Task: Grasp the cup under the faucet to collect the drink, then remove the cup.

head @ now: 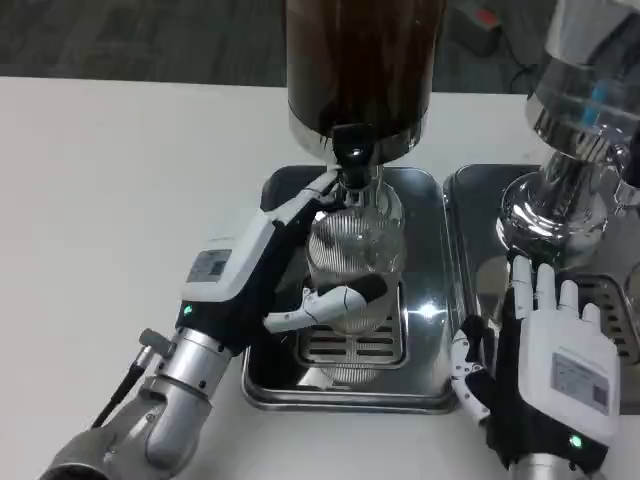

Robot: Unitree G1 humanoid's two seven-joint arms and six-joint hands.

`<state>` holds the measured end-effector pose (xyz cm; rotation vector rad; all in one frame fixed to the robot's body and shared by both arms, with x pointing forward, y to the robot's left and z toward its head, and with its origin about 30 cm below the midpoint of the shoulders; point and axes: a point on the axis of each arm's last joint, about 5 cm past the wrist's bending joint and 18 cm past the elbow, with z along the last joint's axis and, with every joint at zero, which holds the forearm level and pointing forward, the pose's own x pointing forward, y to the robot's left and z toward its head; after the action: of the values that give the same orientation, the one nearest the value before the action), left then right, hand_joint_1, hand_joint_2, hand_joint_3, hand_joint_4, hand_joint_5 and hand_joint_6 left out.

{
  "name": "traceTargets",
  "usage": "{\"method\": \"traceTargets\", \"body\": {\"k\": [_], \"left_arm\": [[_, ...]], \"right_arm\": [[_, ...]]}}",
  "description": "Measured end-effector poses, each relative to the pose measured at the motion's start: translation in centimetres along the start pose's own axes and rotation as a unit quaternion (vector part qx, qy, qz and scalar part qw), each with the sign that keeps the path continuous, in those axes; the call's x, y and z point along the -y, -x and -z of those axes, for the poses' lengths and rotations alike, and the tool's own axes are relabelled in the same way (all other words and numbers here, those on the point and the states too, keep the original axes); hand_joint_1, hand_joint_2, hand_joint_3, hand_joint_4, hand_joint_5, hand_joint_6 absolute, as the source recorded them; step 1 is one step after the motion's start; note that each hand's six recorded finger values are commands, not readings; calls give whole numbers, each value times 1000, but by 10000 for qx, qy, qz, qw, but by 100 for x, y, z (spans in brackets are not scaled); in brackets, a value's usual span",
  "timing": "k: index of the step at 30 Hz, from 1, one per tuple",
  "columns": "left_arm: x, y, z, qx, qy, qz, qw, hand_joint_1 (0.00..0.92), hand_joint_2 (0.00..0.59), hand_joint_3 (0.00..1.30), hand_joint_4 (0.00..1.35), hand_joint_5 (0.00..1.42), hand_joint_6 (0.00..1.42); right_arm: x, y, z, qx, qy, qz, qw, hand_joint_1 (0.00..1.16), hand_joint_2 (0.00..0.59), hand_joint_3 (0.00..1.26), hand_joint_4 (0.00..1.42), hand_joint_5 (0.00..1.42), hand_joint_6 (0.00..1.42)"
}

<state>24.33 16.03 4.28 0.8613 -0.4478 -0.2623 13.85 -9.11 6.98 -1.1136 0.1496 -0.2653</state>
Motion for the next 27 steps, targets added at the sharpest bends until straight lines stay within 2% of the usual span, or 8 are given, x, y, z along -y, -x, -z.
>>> {"method": "traceTargets", "body": {"k": [3,14,17,19,22,27], "left_arm": [[-29,5,16,-25,25,-16,10000,0,22,43,208,443,383],[-141,107,79,-120,331,-270,9990,0,21,20,192,413,291],[-224,192,130,-50,105,-258,9996,0,30,12,204,413,274],[-290,255,166,-35,-38,-336,9994,0,33,1,159,370,223],[-359,355,217,-79,-299,-248,9992,0,40,0,34,267,110],[-448,502,274,-233,-649,-132,9975,0,54,0,0,83,2]], "right_arm": [[-1,0,-1,2,-25,-16,10000,348,549,43,0,0,2],[-4,1,-7,39,-107,-64,9999,338,525,44,0,0,0],[-3,0,-8,54,-107,-87,9999,327,510,35,0,0,0],[-2,-2,-7,75,-93,-163,9998,324,509,33,0,0,0],[2,-10,-9,146,-44,-198,9997,312,494,25,0,0,0],[27,-55,10,373,116,-199,9990,306,493,24,0,0,0]]}}
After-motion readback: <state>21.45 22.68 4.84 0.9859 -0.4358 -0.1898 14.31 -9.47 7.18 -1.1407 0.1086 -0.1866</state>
